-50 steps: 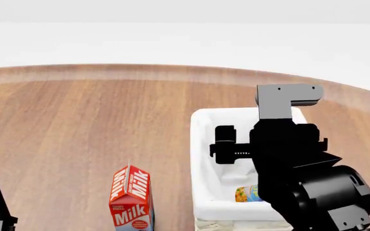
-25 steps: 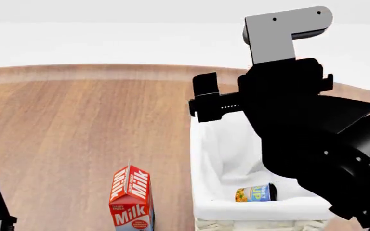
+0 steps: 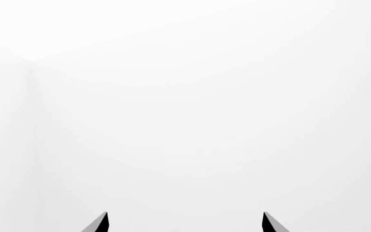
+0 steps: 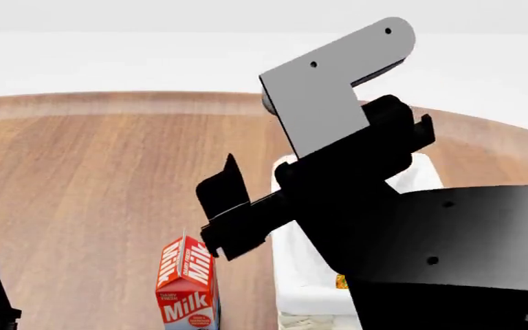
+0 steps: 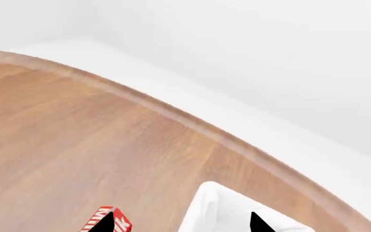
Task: Pick up the alphabet soup and the tomato sauce, and put them in the basket.
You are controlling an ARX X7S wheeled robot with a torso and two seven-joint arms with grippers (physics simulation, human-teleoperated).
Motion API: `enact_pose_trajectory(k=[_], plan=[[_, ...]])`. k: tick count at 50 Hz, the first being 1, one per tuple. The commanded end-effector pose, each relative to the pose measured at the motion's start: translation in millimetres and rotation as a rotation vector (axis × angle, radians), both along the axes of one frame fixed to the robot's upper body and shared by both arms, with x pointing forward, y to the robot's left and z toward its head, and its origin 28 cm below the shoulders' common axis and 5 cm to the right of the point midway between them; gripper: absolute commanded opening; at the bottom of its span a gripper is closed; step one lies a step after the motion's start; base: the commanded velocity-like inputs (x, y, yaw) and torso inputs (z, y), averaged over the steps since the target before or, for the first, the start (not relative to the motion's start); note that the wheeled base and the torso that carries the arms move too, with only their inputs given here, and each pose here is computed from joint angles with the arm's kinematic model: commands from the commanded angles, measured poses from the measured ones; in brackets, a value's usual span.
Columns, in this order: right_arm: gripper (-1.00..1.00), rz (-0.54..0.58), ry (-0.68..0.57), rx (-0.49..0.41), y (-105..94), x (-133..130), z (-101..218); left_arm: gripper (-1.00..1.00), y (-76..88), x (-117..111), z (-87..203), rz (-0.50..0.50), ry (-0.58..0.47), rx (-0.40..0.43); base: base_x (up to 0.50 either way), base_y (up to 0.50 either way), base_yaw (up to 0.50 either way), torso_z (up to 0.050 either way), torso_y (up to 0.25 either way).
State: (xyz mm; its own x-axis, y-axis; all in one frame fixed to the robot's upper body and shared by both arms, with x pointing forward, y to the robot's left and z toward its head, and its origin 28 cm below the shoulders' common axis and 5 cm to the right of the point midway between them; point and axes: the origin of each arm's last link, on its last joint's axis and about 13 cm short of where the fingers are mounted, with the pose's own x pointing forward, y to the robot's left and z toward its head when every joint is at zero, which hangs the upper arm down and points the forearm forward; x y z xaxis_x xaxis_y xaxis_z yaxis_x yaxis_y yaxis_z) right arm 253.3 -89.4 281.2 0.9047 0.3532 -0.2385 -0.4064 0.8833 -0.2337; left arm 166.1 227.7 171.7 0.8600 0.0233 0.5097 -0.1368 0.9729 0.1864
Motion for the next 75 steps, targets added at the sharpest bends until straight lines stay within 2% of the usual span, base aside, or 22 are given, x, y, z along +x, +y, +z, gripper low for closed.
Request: enact_pose_trajectory(k=[1,21,33,35,42,49,52,64,70,73,75], plan=[[1.00,0.124,-0.001,-0.073,4.1,-42,-12,1.00,0.2,-1,0,-0.001,0.001,-0.002,0.00,0.00,0.00,0.000,0.000],[1.00,0.230,0.061,-0.078,11.7,-94,-32,1.00,0.7,-1,0,0.000,0.001,-0.004,0.00,0.00,0.00,0.000,0.000],[1.00,0.264,0.123,-0.090,10.6,-107,-38,1.00,0.3,-1,2,0.000,0.000,-0.001,0.00,0.00,0.00,0.000,0.000],[1.00,0.273,0.136,-0.100,10.3,-112,-50,1.00,0.4,-1,1,0.000,-0.001,-0.001,0.00,0.00,0.00,0.000,0.000],[1.00,0.288,0.183,-0.119,9.6,-119,-55,1.00,0.1,-1,2,0.000,-0.002,0.002,0.00,0.00,0.00,0.000,0.000],[1.00,0.318,0.256,-0.134,10.4,-133,-74,1.00,0.6,-2,1,0.002,-0.003,-0.001,0.00,0.00,0.00,0.000,0.000],[1.00,0.316,0.311,-0.184,8.2,-141,-88,1.00,0.4,-2,1,0.001,-0.002,0.000,0.00,0.00,0.00,0.000,0.000],[1.00,0.284,0.399,-0.174,2.9,-141,-103,1.00,0.6,-2,4,0.002,-0.006,0.001,0.00,0.00,0.00,0.000,0.000],[1.00,0.279,0.471,-0.194,0.7,-145,-108,1.00,0.5,-2,5,0.003,-0.007,0.003,0.00,0.00,0.00,0.000,0.000],[1.00,0.280,0.526,-0.206,-0.5,-149,-121,1.00,0.4,-2,5,0.003,-0.009,0.003,0.00,0.00,0.00,0.000,0.000],[1.00,0.280,0.518,-0.219,-1.1,-149,-124,1.00,0.4,-3,5,0.003,-0.009,0.002,0.00,0.00,0.00,0.000,0.000]])
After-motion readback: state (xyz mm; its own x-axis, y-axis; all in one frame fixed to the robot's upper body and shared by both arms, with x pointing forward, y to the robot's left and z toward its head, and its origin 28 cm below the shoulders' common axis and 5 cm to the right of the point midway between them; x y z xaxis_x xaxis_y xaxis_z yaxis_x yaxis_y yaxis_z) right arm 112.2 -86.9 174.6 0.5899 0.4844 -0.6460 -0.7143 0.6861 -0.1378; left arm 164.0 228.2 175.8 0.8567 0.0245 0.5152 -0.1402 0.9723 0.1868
